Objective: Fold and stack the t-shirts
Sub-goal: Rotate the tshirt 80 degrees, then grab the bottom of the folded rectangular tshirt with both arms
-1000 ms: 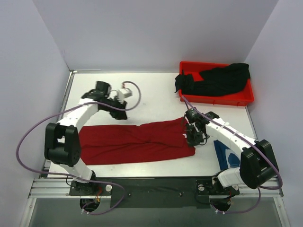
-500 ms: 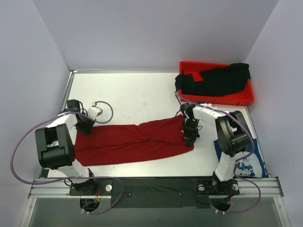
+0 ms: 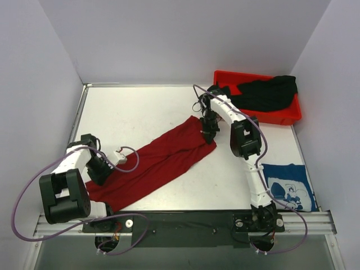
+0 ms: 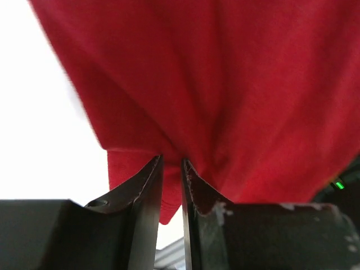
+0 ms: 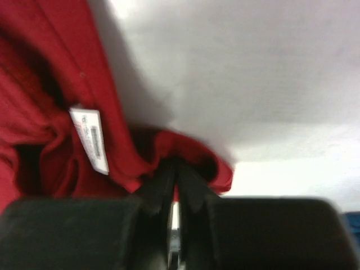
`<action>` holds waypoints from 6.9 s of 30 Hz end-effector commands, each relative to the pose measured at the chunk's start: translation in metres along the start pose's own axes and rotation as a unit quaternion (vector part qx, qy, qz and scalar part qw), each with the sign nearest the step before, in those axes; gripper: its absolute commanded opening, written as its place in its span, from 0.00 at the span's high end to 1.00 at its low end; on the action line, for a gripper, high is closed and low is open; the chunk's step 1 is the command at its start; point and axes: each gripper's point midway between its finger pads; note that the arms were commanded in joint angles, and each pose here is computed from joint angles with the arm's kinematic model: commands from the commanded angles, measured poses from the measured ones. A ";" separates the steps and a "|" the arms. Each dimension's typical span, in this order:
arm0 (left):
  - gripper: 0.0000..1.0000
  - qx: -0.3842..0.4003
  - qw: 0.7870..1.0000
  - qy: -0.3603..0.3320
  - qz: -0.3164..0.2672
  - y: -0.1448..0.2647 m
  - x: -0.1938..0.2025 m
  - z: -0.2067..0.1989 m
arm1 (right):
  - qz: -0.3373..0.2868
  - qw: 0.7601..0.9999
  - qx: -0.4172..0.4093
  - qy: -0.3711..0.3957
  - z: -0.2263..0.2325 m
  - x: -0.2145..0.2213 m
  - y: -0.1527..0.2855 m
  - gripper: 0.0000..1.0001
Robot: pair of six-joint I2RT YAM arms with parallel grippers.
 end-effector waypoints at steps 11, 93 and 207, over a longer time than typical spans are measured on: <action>0.52 0.048 0.998 0.010 -0.026 0.050 -0.022 -0.011 | -0.280 0.960 0.002 -0.027 -0.033 -0.018 0.107 0.81; 0.50 0.007 0.996 0.022 -0.088 0.021 -0.089 0.004 | -0.366 0.927 -0.077 0.014 -0.009 -0.179 0.084 1.00; 1.00 0.135 0.745 -0.601 -0.256 0.016 -0.102 -0.177 | -0.320 0.561 -0.230 0.728 0.209 0.246 0.016 1.00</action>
Point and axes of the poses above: each gripper's point midway between its finger pads, its own y axis back along the fingers, its own z axis along the line the jaws close on, x = y × z, and after that the axes turned 9 degrees about y, right-handed
